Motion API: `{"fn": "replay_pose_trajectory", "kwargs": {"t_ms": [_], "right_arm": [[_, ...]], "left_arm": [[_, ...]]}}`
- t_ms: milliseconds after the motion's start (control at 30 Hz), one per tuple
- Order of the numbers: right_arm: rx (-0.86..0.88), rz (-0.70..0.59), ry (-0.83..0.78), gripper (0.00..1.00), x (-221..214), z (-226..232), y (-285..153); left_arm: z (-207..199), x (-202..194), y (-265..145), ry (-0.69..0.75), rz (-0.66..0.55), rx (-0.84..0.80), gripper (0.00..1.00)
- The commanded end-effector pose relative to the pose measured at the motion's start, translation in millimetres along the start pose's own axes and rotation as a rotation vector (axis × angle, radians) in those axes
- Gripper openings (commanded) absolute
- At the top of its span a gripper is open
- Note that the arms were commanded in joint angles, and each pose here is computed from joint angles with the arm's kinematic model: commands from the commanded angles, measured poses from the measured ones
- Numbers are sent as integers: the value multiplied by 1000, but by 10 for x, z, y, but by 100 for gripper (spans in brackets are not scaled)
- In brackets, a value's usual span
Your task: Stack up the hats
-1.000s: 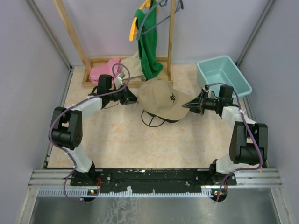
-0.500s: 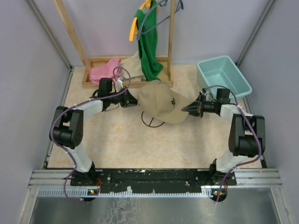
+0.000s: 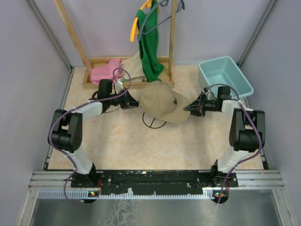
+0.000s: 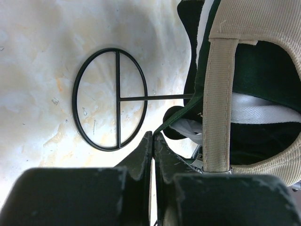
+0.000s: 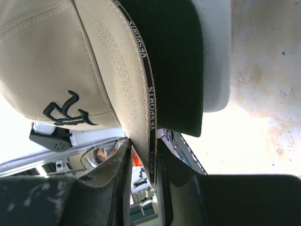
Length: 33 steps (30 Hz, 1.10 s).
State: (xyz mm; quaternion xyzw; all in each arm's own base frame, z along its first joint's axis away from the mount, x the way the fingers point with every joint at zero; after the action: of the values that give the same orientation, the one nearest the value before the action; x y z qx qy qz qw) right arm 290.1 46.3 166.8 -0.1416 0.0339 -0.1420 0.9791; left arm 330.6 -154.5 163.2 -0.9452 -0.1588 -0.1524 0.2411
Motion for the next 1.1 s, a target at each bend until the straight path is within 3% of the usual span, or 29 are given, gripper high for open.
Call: {"fn": "replay_pose_trajectory", "kwargs": {"t_ms": [0,133,300,433,667,833,900,967,1033,1067], "right_arm": [[-148,-132,-37,23,97,-3,-85],[-165,-175,-89,28,97,195,-151],[-261,-213,-136,42,126,326,-226],[-273,-223,-165,50,133,400,-250],[-237,-250,-230,53,106,536,-287],[-328,-332,-302,52,59,734,-404],[-441,-384,-323,49,12,777,-493],[-561,-451,-336,40,-89,830,-607],[-700,-523,-325,10,-201,833,-728],[-790,-557,-297,0,-278,811,-802]], "left_arm": [[70,-81,-92,-19,10,96,11],[-99,-10,-184,5,-66,82,23],[-219,50,-297,12,-158,126,36],[-268,82,-351,-2,-223,142,39],[-359,148,-493,-12,-331,216,44],[-342,245,-720,6,-505,405,50],[-297,310,-818,16,-549,452,55],[-233,357,-860,9,-548,470,60],[-190,397,-849,14,-528,469,65],[-178,411,-831,15,-516,467,67]]}}
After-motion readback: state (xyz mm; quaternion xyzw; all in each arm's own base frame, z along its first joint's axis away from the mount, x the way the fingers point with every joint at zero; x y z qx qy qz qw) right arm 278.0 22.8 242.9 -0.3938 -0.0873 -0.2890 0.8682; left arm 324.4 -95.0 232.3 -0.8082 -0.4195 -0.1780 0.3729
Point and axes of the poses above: each gripper's point midway between its finger pads, its own y axis out along the fingers, its own z axis along the line the jaws close on, x = y × z, the point moved 10 cm from there along -y, back along the fingers, and after that the axes turned 2 degrees about -y, right-handed, at the moved point
